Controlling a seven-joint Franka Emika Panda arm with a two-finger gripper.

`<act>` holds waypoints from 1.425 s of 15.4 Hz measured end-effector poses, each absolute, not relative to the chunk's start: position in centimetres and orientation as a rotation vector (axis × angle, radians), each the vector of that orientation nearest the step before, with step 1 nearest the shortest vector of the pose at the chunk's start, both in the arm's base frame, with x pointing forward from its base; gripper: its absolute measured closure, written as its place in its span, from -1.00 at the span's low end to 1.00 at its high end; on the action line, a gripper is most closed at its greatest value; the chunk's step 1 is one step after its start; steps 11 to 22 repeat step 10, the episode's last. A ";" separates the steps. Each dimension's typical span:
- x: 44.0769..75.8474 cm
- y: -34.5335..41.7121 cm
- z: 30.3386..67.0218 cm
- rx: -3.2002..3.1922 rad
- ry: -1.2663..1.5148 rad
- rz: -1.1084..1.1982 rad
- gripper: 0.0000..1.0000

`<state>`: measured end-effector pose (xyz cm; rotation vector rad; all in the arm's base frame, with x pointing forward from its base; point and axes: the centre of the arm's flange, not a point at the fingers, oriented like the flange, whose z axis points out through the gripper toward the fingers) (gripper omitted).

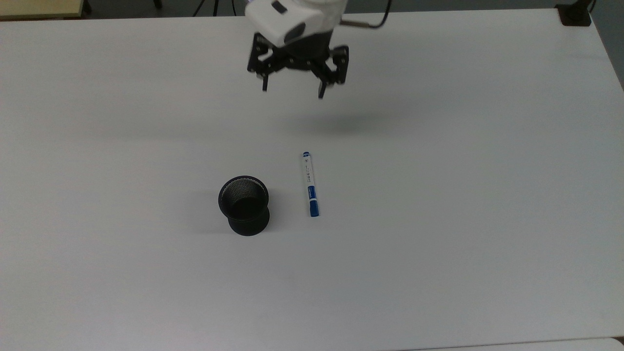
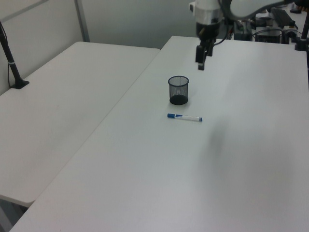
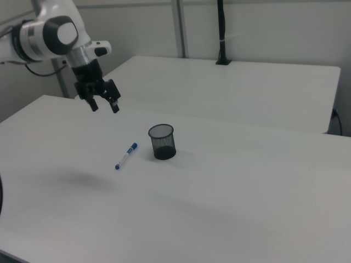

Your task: Remove the marker

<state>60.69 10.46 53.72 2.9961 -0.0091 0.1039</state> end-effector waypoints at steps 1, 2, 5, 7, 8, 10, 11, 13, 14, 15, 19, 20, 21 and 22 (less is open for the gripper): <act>59.7 9.6 54.8 3.017 0.016 0.067 -1.00; 58.7 8.6 56.0 3.038 0.047 0.030 -1.00; 55.9 5.2 59.4 3.098 0.092 -0.036 -1.00; 54.8 3.6 60.5 3.114 0.078 -0.047 -1.00; 54.6 3.4 60.6 3.116 0.072 -0.046 -1.00; 54.7 3.5 60.2 3.115 0.076 -0.059 -1.00; 54.7 3.5 60.2 3.115 0.076 -0.059 -1.00; 54.7 3.5 60.2 3.115 0.076 -0.059 -1.00; 54.7 3.5 60.2 3.115 0.076 -0.059 -1.00; 54.7 3.5 60.2 3.115 0.076 -0.059 -1.00; 54.7 3.5 60.2 3.115 0.076 -0.059 -1.00; 54.7 3.5 60.2 3.115 0.076 -0.059 -1.00; 54.7 3.5 60.2 3.115 0.076 -0.059 -1.00; 54.7 3.5 60.2 3.115 0.076 -0.059 -1.00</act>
